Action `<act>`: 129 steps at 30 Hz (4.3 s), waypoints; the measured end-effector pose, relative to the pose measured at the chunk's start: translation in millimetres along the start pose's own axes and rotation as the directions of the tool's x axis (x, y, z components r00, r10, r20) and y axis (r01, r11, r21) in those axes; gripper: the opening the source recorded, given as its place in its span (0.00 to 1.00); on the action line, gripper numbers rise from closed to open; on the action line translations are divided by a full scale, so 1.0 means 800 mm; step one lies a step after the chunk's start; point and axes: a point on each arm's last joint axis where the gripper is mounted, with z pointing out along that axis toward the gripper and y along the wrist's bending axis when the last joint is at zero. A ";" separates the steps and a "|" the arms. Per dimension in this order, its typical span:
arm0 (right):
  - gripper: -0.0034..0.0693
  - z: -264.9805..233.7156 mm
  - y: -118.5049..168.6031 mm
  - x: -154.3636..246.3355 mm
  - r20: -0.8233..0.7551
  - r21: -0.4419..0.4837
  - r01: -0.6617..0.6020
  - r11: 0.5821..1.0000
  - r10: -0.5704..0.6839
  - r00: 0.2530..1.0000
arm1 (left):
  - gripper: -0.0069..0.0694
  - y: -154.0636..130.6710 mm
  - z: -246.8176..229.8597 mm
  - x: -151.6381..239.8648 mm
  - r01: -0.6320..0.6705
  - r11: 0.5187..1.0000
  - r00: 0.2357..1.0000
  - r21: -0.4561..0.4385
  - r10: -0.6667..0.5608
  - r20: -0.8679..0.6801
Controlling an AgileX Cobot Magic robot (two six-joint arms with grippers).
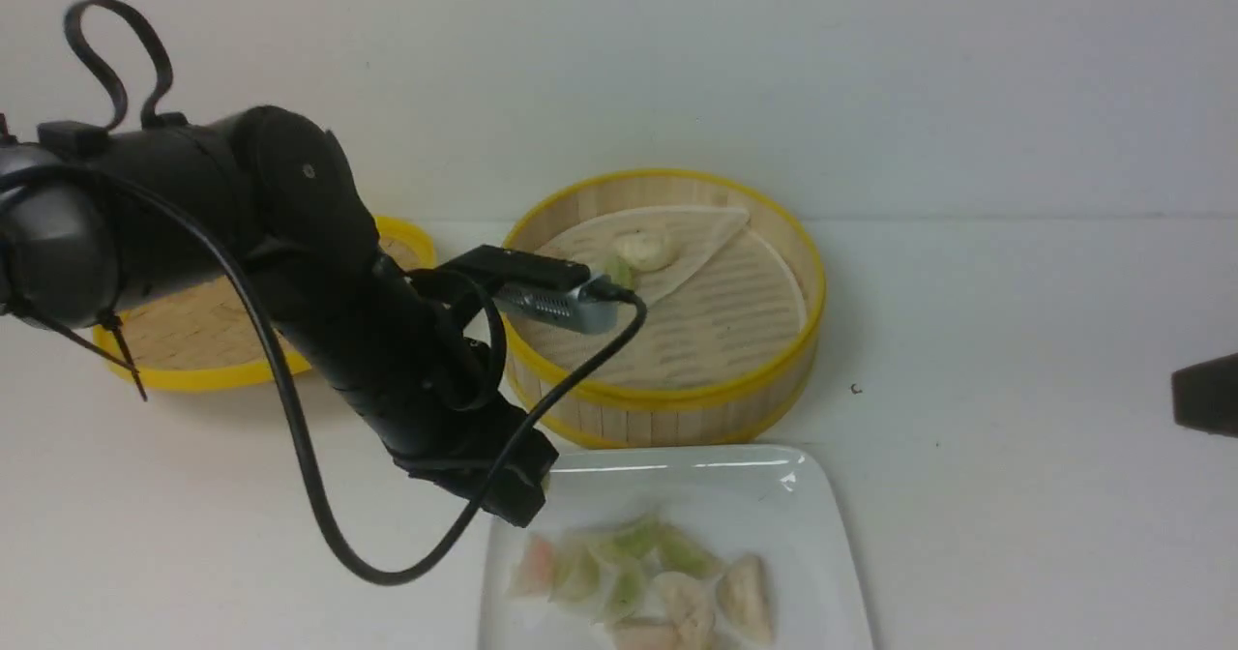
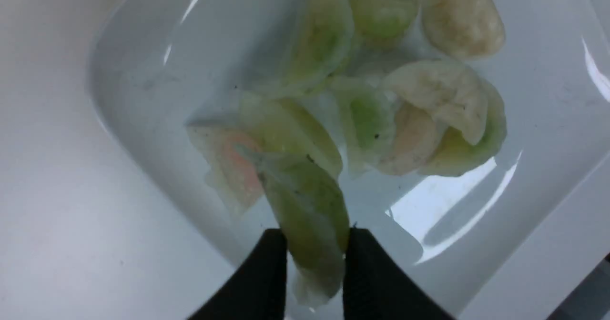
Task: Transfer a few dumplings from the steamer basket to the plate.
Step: Use the left arm to put the dumpling into the plate, then use the right arm to grab a dumpling from inside the steamer, then use the right arm to put the dumpling into the plate
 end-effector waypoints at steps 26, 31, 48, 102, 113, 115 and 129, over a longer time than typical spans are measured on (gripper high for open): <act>0.03 0.143 0.074 -0.117 -0.199 -0.159 0.222 0.962 -0.252 0.947 | 0.08 -0.045 -0.171 0.039 0.040 0.962 0.941 -0.270 0.054 0.335; 0.09 0.254 0.110 -0.153 -0.294 -0.127 0.225 0.966 -0.253 0.922 | 0.08 -0.064 -0.183 0.098 0.052 0.960 0.923 -0.276 0.059 0.381; 0.67 0.469 0.126 -0.190 -0.273 -0.070 0.182 0.981 -0.194 0.942 | 0.08 -0.056 -0.195 0.165 0.171 0.871 0.958 -0.460 -0.039 0.284; 0.44 0.540 0.103 -0.162 -0.246 -0.064 0.482 0.874 -0.481 0.841 | 0.08 -0.074 -0.233 0.218 0.241 0.811 0.924 -0.533 -0.024 0.382; 0.12 0.448 0.133 -0.210 -0.185 -0.077 0.436 0.897 -0.442 0.878 | 0.08 -0.074 -0.233 0.218 0.244 0.811 0.924 -0.532 -0.027 0.383; 0.12 0.419 0.144 -0.216 -0.171 -0.097 0.427 0.899 -0.437 0.883 | 0.08 -0.075 -0.233 0.218 0.244 0.811 0.923 -0.531 -0.028 0.383; 0.12 0.307 0.111 -0.042 -0.575 -0.155 0.407 0.900 -0.417 0.703 | 0.08 -0.077 -0.233 0.219 0.246 0.822 0.918 -0.513 -0.028 0.395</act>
